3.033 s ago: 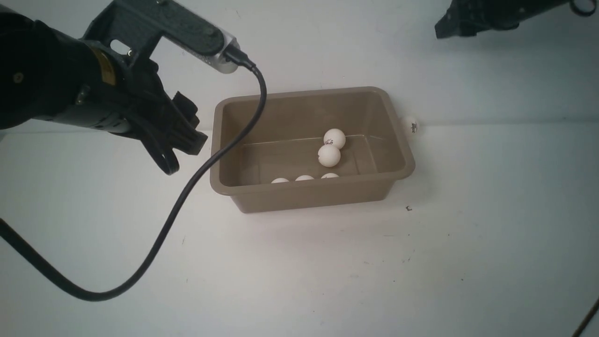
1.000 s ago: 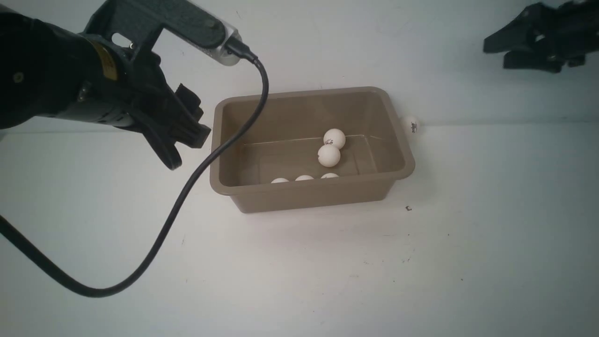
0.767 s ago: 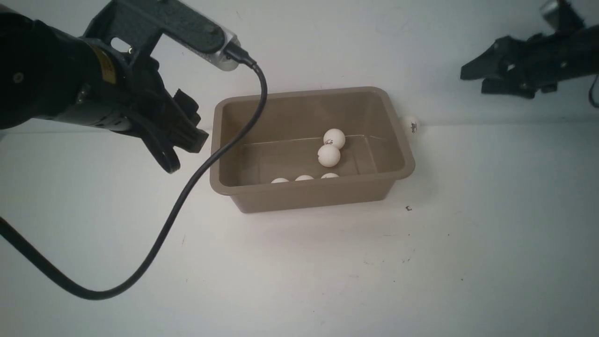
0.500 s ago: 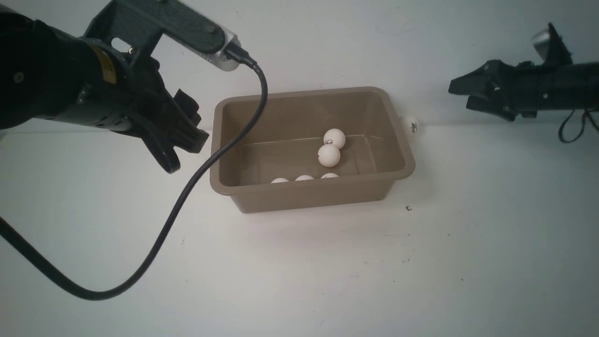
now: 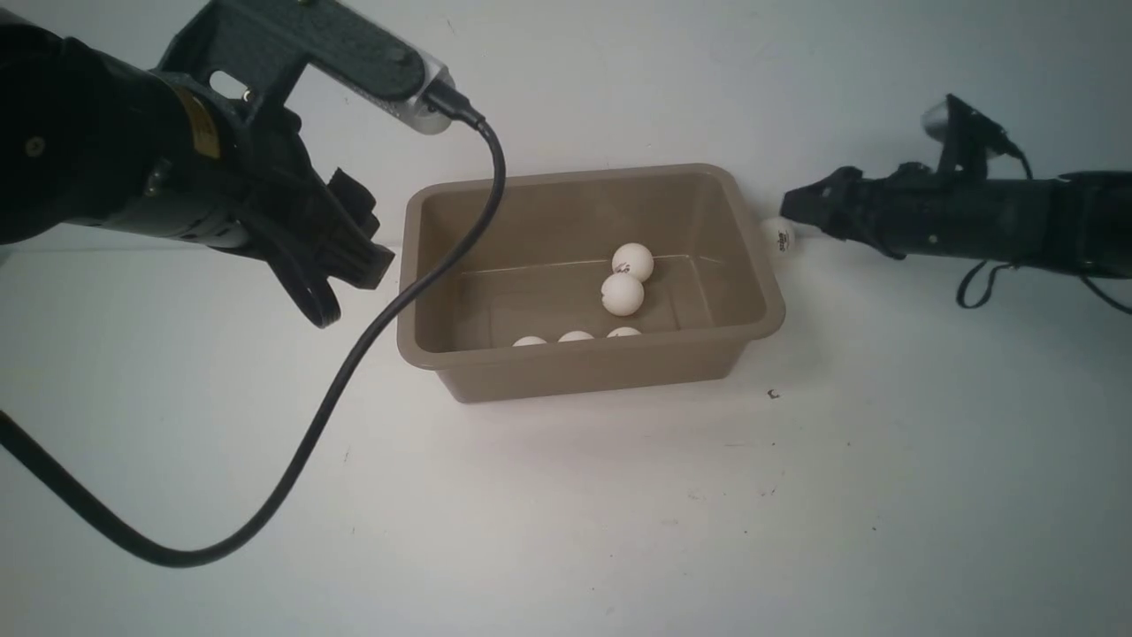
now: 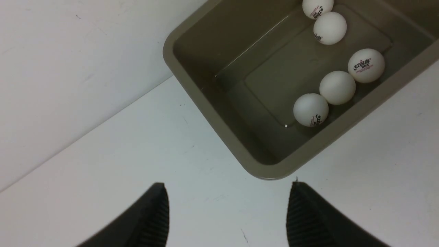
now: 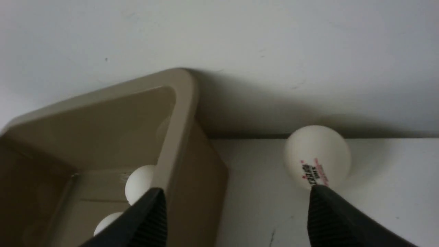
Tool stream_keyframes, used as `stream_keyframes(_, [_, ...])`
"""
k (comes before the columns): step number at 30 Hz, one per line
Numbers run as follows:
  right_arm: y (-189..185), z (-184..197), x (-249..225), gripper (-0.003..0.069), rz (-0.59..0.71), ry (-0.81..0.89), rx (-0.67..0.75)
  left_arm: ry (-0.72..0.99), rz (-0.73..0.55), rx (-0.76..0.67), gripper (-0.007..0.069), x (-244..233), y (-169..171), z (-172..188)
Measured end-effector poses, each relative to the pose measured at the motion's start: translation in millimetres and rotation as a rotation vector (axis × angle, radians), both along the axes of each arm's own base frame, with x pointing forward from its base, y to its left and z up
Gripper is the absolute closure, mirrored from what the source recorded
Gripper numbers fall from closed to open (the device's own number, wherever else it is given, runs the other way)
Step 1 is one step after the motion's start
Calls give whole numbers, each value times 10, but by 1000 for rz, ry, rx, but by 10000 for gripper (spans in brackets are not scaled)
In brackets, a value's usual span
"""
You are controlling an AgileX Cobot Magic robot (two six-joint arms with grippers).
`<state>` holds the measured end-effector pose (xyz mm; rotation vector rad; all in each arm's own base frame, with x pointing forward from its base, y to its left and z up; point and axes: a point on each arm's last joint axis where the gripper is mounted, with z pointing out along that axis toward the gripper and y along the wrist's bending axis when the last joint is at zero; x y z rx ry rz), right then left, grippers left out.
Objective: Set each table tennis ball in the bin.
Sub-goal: Use the right arm to clamp the table tennis ball closest to it
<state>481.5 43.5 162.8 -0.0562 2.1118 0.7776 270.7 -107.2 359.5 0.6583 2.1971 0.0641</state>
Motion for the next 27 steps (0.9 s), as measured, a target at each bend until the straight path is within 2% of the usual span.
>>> stream_keyframes(8, [-32,-53,41,105,-91,17,-28,3,1,1,210,-2,1,-2])
stream_keyframes(16, [-2,-380,111,104,-72,80,11,14,4,6,210,-8,6,-10])
stream_keyframes(27, [1,-255,259,102,-90,45,54,43,11,20,210,-25,19,-31])
